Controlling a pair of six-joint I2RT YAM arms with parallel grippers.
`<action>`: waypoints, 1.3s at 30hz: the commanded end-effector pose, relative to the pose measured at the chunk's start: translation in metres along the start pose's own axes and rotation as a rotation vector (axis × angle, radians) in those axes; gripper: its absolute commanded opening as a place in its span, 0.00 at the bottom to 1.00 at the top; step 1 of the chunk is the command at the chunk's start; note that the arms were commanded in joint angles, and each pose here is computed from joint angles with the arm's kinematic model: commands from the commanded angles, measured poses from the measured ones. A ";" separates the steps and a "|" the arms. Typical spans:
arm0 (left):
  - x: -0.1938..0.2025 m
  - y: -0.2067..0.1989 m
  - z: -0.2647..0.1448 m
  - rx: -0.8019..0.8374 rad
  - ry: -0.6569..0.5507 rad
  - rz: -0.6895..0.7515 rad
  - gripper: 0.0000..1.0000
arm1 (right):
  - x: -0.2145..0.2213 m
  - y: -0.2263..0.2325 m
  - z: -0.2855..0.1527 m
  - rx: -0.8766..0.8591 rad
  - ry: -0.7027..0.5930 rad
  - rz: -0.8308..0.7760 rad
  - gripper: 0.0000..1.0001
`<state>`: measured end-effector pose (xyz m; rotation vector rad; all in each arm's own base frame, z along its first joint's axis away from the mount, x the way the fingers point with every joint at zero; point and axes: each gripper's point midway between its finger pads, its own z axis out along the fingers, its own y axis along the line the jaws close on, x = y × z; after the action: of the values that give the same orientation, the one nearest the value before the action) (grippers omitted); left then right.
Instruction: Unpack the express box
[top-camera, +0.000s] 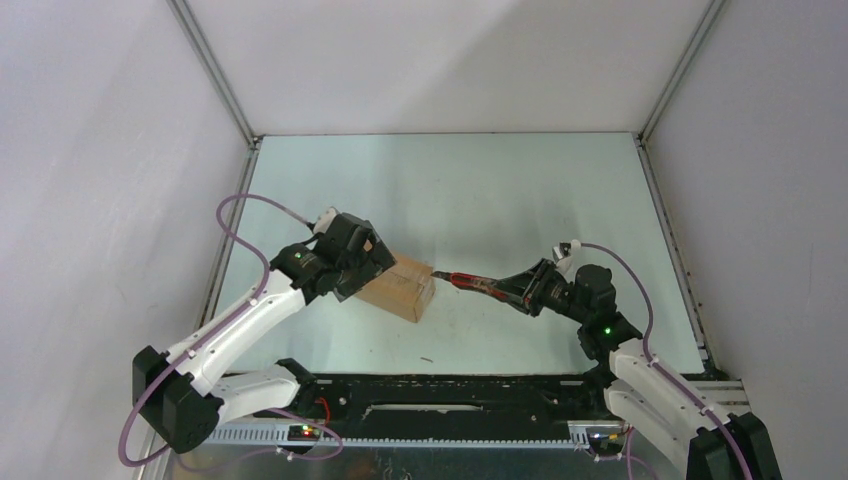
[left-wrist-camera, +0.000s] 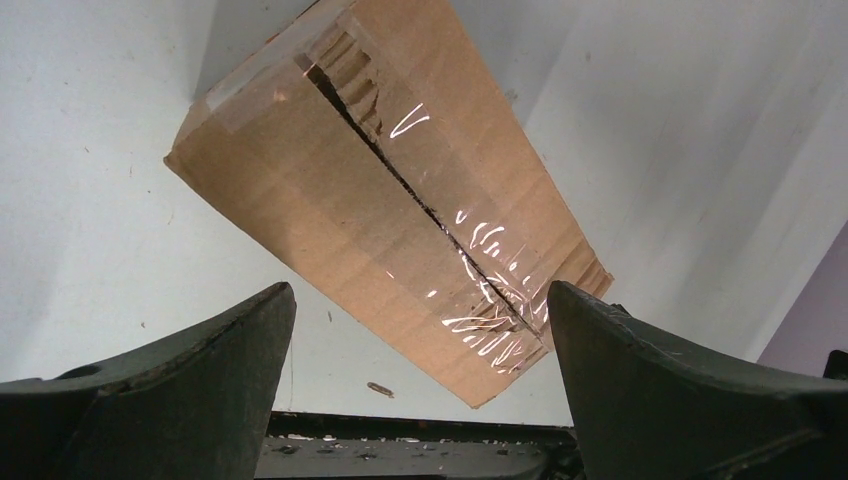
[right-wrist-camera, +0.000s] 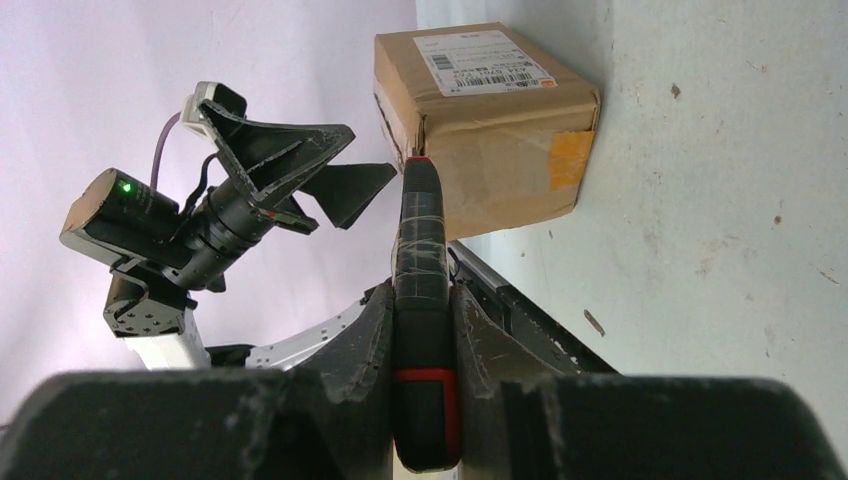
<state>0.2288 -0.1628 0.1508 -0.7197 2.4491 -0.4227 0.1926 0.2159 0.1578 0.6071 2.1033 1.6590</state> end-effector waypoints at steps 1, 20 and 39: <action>0.002 0.005 0.006 -0.015 -0.016 -0.016 1.00 | -0.002 0.007 -0.001 -0.029 -0.018 -0.023 0.00; 0.005 0.006 0.009 -0.022 -0.009 -0.018 1.00 | -0.004 0.005 -0.004 -0.036 -0.031 -0.010 0.00; 0.008 0.007 0.012 -0.026 0.000 -0.023 1.00 | -0.003 0.012 -0.003 -0.066 -0.018 0.002 0.00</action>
<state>0.2293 -0.1648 0.1455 -0.7423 2.4515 -0.4244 0.1921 0.2122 0.1508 0.6551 2.1005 1.6586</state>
